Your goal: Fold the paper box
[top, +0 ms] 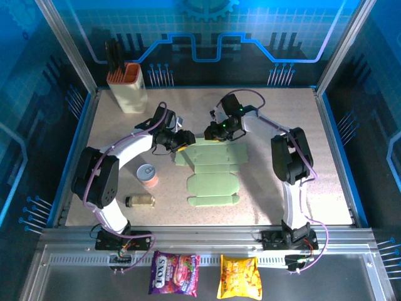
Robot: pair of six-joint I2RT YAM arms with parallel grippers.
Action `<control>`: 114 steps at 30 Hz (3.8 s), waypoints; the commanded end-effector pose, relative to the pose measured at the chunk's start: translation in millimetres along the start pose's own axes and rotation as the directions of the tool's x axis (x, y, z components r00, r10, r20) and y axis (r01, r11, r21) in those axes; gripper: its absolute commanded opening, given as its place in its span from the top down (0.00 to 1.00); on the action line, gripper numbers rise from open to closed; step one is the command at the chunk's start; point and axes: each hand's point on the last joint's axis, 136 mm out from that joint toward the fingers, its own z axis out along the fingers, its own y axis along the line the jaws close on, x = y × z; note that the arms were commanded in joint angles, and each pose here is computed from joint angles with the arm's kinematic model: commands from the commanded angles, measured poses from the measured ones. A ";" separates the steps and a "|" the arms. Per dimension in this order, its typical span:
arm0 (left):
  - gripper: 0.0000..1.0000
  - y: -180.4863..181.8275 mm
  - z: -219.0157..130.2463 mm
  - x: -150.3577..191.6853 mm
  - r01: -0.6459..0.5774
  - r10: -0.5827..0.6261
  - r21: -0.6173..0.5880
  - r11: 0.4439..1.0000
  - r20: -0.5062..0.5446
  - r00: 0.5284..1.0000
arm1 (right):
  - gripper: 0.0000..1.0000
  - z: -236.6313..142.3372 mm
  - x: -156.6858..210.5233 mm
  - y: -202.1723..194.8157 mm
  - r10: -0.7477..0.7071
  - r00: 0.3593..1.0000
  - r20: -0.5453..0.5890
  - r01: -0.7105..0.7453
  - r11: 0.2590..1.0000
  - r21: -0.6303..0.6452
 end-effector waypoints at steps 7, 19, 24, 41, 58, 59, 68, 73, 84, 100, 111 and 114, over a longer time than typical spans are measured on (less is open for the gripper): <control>0.47 4.5 -1.0 -12.5 -0.010 0.010 -0.005 1.000 -0.013 1.000 | 0.74 25.9 -16.7 -29.1 0.093 0.994 -0.050 -0.091 0.995 0.034; 0.46 9.1 5.0 -20.5 -0.007 0.006 -0.012 1.000 -0.016 1.000 | 0.74 45.8 -14.2 -64.2 0.144 0.987 -0.070 -0.137 0.986 0.094; 0.46 12.2 10.3 -24.6 -0.010 0.009 -0.028 1.000 -0.021 1.000 | 0.74 61.0 -1.6 -81.6 0.166 0.980 -0.107 -0.153 0.981 0.121; 0.39 53.7 47.0 -55.0 -0.027 0.013 -0.198 0.980 -0.075 0.997 | 0.74 63.6 7.4 -85.8 0.173 0.978 -0.117 -0.159 0.980 0.119; 0.41 65.5 75.0 -49.8 -0.016 -0.015 -0.181 0.983 -0.165 0.986 | 0.74 63.0 6.3 -84.8 0.173 0.978 -0.117 -0.160 0.981 0.112; 0.41 65.3 75.3 -49.3 -0.013 -0.017 -0.178 0.984 -0.167 0.986 | 0.74 62.8 6.4 -85.6 0.175 0.978 -0.117 -0.162 0.980 0.113; 0.49 61.4 76.4 -48.2 -0.005 -0.021 -0.153 0.988 -0.168 0.986 | 0.74 62.5 6.5 -85.7 0.175 0.978 -0.117 -0.162 0.980 0.113; 0.51 59.8 78.5 -47.1 0.001 -0.026 -0.141 0.990 -0.173 0.985 | 0.74 62.2 6.2 -86.4 0.175 0.978 -0.116 -0.162 0.980 0.115; 0.55 48.2 70.3 -49.3 0.008 -0.023 -0.098 0.995 -0.149 0.989 | 0.74 61.6 6.8 -86.9 0.176 0.978 -0.115 -0.163 0.980 0.114; 0.49 1.3 36.5 -60.2 0.063 -0.056 0.086 0.994 -0.088 0.995 | 0.74 60.3 8.2 -86.7 0.174 0.978 -0.113 -0.161 0.980 0.113; 0.43 9.5 44.3 -58.5 0.094 -0.088 0.062 0.994 -0.088 0.992 | 0.74 59.0 8.5 -87.4 0.175 0.978 -0.110 -0.163 0.980 0.112; 0.41 31.7 43.4 -57.1 0.073 -0.078 -0.058 0.996 -0.074 0.994 | 0.74 59.1 9.8 -87.8 0.178 0.978 -0.112 -0.165 0.980 0.113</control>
